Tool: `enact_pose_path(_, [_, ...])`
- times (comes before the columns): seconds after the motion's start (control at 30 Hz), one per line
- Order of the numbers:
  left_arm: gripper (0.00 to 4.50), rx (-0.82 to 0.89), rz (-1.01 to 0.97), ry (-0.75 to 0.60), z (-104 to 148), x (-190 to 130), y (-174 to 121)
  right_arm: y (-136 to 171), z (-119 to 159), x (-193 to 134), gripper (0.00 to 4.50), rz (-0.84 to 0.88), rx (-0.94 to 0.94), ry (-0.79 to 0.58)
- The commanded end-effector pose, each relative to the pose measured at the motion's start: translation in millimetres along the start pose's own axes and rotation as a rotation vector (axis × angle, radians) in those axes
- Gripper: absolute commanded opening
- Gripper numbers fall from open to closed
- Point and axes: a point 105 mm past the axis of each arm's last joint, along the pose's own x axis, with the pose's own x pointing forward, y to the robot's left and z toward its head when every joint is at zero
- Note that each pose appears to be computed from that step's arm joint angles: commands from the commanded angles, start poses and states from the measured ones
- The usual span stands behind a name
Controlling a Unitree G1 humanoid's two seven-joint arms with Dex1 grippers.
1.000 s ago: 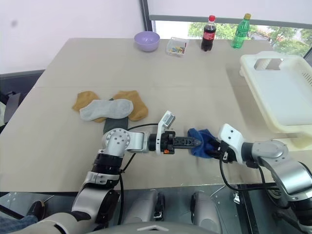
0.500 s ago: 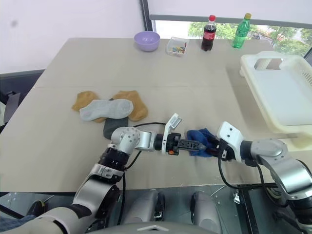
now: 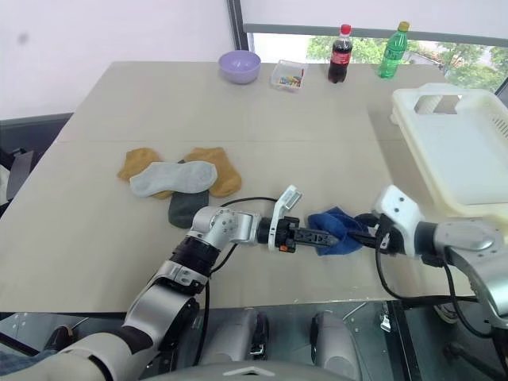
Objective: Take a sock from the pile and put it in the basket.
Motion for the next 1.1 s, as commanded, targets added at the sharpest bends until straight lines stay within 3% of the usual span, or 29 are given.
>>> enact_pose_path(0.03, [2.56, 0.017, -0.020, 0.015, 0.7, 8.8, -2.0, -7.4, 20.7, -2.5, 2.15, -0.033, 0.023, -0.096])
enact_pose_path(0.1, [2.55, 0.017, -0.022, 0.010, 1.7, 9.2, -1.9, -6.1, 29.6, -0.2, 2.74, -0.026, 0.053, -0.142])
enact_pose_path(0.17, [2.55, 0.017, -0.024, 0.006, 2.3, 9.3, -2.2, -6.7, 36.9, 1.6, 3.64, -0.034, 0.070, -0.183])
enact_pose_path(0.2, [2.55, 0.017, -0.023, 0.005, 2.3, 9.3, -2.0, -6.4, 40.9, 3.6, 4.31, -0.030, 0.094, -0.208])
enact_pose_path(0.23, [2.55, 0.016, -0.022, 0.004, 2.1, 9.4, -1.7, -3.8, 43.4, 5.4, 4.43, -0.010, 0.119, -0.222])
enact_pose_path(0.5, [2.55, 0.018, -0.021, 0.005, 1.7, 10.0, -1.7, 12.8, 22.6, 19.4, 4.43, 0.073, 0.145, -0.106])
enact_pose_path(0.73, [2.55, 0.021, -0.020, 0.001, 2.9, 10.0, -1.5, -21.1, -1.6, 20.4, 4.43, -0.125, 0.225, -0.007])
enact_pose_path(0.97, [2.55, 0.022, -0.015, 0.003, 2.0, 10.1, -0.2, -12.6, -29.4, 21.3, 4.43, -0.095, 0.346, 0.097])
enact_pose_path(1.1, [2.55, 0.021, -0.013, 0.000, 1.9, 10.0, 0.4, -22.1, -25.7, 17.3, 4.43, -0.140, 0.381, 0.059])
